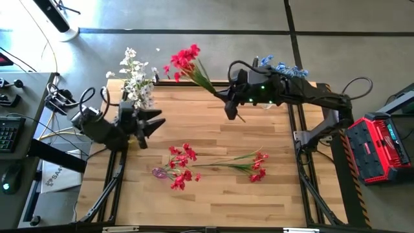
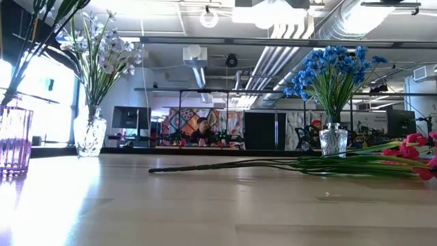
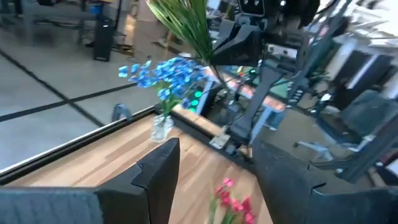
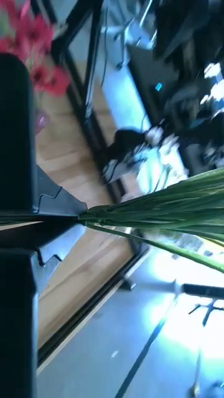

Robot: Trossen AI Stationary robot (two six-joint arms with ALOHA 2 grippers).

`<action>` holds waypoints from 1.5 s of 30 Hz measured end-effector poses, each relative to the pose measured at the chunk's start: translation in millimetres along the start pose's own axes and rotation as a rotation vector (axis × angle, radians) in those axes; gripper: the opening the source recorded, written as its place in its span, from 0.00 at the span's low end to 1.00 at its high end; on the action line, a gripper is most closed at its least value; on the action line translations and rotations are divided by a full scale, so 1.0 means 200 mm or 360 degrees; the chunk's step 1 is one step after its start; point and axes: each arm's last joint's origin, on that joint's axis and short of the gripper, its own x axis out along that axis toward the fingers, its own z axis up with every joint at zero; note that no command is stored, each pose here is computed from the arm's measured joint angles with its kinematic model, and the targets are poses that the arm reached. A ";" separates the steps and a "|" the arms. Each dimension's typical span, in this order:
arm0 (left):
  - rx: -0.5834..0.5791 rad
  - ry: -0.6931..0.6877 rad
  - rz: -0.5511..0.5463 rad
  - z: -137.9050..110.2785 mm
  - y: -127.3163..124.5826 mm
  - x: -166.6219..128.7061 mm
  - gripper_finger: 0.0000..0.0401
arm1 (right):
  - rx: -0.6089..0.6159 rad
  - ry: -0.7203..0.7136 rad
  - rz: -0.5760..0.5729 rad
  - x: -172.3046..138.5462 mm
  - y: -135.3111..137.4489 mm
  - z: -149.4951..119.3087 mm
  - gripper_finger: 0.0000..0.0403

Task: Sort flowers into vase by color
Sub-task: Put the left red flowers into the purple vase

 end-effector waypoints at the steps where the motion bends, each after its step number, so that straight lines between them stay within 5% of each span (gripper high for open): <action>1: -0.0005 -0.0004 -0.0029 0.01 0.00 0.02 0.48 | -0.0008 -0.0030 0.0036 0.00 0.02 0.01 0.00; 15: 0.0031 -0.0198 -0.0308 0.11 -0.05 0.24 0.48 | -0.0170 -0.0568 0.0393 -0.01 0.23 0.12 0.00; 32: 0.0124 -0.0380 -0.0485 0.17 -0.04 0.34 0.45 | -0.0243 -0.0427 0.0587 0.21 0.34 0.02 0.00; 38: 0.0145 -0.0354 -0.0552 0.17 -0.04 0.35 0.37 | -0.0239 -0.0410 0.0542 0.23 0.33 0.01 0.00; 45: 0.0215 -0.0305 -0.0496 0.15 -0.03 0.35 0.39 | -0.0230 -0.0441 0.0382 0.22 0.32 0.01 0.00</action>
